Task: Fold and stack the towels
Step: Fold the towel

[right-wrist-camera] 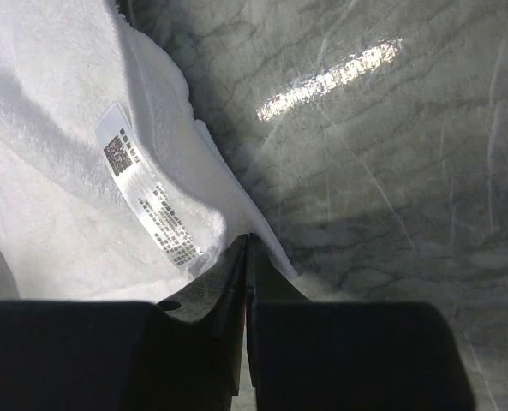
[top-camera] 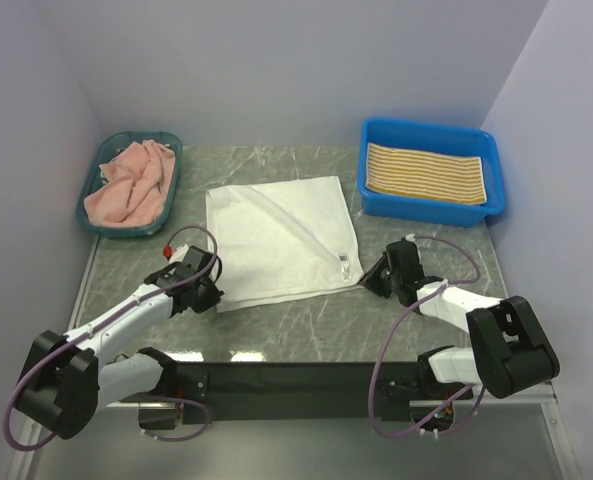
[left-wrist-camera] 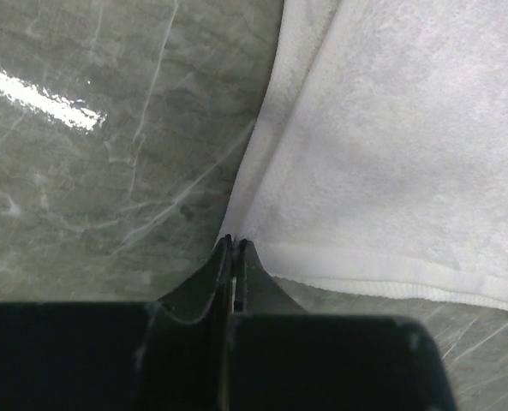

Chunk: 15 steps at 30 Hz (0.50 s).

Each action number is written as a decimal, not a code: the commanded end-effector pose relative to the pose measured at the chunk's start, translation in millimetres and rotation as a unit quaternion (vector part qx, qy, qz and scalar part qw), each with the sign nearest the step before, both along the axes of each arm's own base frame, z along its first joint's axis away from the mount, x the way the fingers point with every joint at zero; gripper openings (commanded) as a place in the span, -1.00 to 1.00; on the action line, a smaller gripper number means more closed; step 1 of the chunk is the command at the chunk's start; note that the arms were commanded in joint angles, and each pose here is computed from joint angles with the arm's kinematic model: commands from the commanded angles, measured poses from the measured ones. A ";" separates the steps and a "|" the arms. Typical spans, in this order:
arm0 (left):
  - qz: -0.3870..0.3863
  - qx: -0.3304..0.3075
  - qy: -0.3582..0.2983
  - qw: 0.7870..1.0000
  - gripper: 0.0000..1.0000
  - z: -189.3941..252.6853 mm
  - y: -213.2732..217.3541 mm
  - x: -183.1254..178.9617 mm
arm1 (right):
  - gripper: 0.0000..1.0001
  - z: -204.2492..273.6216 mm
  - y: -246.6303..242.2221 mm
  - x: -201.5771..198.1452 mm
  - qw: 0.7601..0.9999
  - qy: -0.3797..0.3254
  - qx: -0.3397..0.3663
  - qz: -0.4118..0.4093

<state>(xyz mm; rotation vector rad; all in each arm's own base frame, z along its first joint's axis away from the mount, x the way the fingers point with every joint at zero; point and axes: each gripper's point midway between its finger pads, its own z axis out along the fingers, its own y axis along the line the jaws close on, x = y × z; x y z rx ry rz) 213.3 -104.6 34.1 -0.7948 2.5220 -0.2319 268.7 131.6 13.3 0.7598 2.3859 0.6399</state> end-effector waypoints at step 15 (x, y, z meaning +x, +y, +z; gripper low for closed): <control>0.015 -0.027 0.006 1.000 -0.99 5.7 2.2 -18.5 | -0.87 -17.3 -16.0 -11.8 0.999 0.028 -0.028 -0.023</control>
